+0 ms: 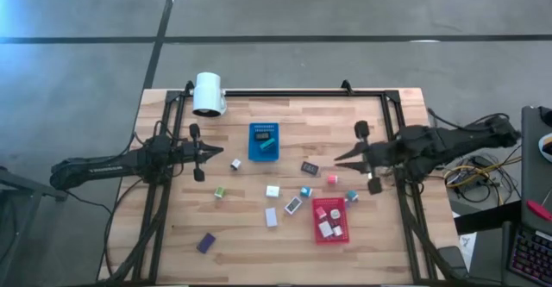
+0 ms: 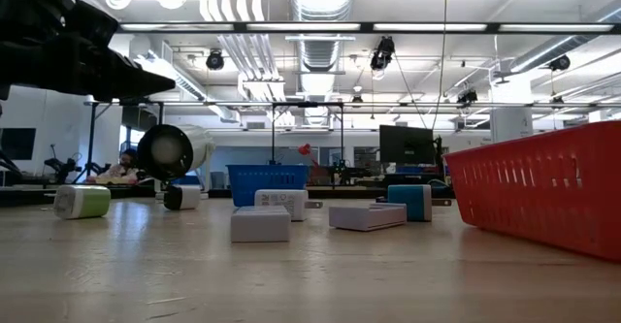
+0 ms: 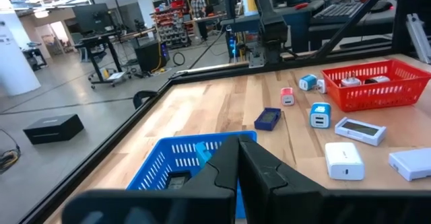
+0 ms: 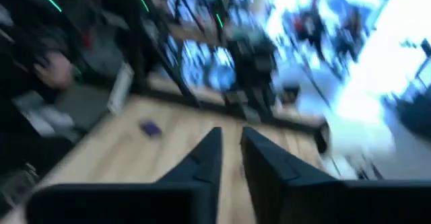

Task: Pick & Place Office items
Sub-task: Put the right dark blue digital clock into the blue bin

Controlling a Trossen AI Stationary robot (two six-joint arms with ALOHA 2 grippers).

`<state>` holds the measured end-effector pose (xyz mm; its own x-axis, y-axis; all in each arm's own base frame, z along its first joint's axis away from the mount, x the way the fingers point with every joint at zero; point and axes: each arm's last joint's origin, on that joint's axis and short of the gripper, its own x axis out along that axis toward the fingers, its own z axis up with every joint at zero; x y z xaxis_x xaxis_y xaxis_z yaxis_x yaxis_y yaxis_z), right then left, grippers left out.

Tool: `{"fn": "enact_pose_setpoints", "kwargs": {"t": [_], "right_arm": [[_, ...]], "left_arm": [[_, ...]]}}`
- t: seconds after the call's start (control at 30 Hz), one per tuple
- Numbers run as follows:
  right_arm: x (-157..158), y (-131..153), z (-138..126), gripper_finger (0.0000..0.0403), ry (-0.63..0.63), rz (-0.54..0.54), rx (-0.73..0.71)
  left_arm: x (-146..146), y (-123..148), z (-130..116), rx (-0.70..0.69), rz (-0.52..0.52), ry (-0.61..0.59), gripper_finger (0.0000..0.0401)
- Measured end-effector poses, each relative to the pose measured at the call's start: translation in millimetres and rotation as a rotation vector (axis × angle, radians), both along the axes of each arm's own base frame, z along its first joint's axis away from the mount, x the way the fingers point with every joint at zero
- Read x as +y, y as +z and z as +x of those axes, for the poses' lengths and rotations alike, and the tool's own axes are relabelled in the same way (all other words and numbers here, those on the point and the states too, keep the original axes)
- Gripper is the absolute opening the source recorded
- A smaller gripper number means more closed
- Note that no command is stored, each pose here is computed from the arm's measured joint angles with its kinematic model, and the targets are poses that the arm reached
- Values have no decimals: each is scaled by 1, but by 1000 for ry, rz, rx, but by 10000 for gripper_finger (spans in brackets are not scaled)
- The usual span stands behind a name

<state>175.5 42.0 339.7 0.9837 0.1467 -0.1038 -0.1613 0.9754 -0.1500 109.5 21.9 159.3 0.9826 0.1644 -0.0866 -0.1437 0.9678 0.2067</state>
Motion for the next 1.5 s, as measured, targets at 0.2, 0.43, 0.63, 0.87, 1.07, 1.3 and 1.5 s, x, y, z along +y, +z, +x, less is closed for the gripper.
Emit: {"fn": "enact_pose_setpoints", "kwargs": {"t": [0.2, 0.43, 0.63, 0.87, 1.07, 1.3, 1.5], "right_arm": [[-24, -28, -17, 12, -47, 29, -96], [-40, -66, -24, 13, -17, 5, -173], [-51, -97, -30, 13, -72, 26, -242], [-58, -123, -42, 13, -134, 50, -268], [-64, -137, -52, 13, -158, 101, -276], [-64, -161, -54, 13, -166, 156, -204], [-65, -161, -54, 13, -168, 136, -204]], "left_arm": [[0, 0, 0, 0, 1, 12, 14], [0, 0, 0, 0, 2, 14, 14], [0, 0, 0, 1, 2, 16, 14], [1, -1, 0, 6, 1, 16, 14], [1, -1, 0, 7, 0, 17, 14], [1, -1, 0, 7, 0, 18, 14], [1, -1, 0, 8, 1, 20, 14]]}}
